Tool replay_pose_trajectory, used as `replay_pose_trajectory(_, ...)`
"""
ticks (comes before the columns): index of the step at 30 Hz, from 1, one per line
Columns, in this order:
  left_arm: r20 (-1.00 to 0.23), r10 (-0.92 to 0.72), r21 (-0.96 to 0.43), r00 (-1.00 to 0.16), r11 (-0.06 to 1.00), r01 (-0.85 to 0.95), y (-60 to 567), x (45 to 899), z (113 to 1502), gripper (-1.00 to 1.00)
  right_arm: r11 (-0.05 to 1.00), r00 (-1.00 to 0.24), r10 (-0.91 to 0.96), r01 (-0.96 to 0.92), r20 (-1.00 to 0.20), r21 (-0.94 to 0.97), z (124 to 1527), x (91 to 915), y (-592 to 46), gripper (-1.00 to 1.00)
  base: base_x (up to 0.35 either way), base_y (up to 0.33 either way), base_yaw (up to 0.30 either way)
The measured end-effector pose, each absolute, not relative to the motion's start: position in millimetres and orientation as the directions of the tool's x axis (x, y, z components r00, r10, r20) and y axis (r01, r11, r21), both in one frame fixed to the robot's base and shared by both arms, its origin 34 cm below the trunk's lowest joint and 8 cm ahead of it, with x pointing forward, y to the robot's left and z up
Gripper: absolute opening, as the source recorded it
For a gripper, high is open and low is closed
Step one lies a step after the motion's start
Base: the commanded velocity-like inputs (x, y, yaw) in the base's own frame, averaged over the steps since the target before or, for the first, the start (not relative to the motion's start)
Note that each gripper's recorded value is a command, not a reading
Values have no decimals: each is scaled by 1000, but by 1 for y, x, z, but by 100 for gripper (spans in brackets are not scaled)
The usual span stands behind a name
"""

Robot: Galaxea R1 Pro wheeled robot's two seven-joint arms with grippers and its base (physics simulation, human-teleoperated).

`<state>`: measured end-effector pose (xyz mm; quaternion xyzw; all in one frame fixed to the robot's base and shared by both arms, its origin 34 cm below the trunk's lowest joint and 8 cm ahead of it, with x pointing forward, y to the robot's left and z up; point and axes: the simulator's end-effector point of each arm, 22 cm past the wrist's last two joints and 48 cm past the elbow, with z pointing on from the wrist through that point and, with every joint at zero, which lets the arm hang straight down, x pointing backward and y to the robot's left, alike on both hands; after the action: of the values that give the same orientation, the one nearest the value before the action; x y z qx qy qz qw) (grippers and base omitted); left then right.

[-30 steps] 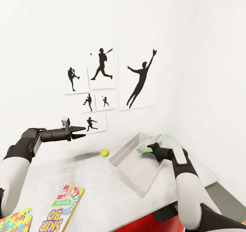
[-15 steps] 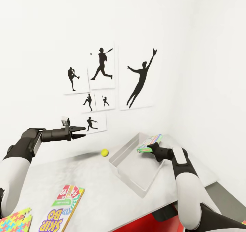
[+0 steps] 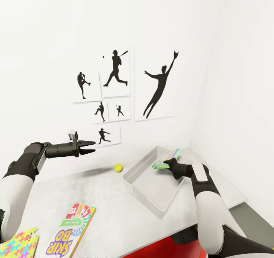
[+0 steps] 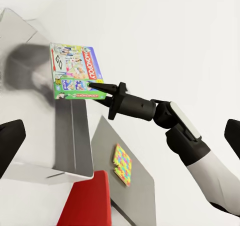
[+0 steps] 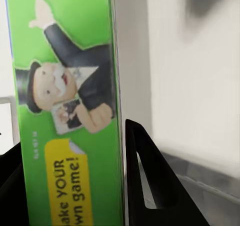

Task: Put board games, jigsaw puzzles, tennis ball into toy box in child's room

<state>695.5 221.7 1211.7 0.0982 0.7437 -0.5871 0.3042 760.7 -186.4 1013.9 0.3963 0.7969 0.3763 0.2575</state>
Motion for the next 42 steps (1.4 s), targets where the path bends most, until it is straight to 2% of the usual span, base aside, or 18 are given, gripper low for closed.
replay_pose_trajectory(42,-532,-211,-835,-820,290,467,221,704,1186,100,405,-556,826,472,-92,783,986,762,-189,-100,0,0,16)
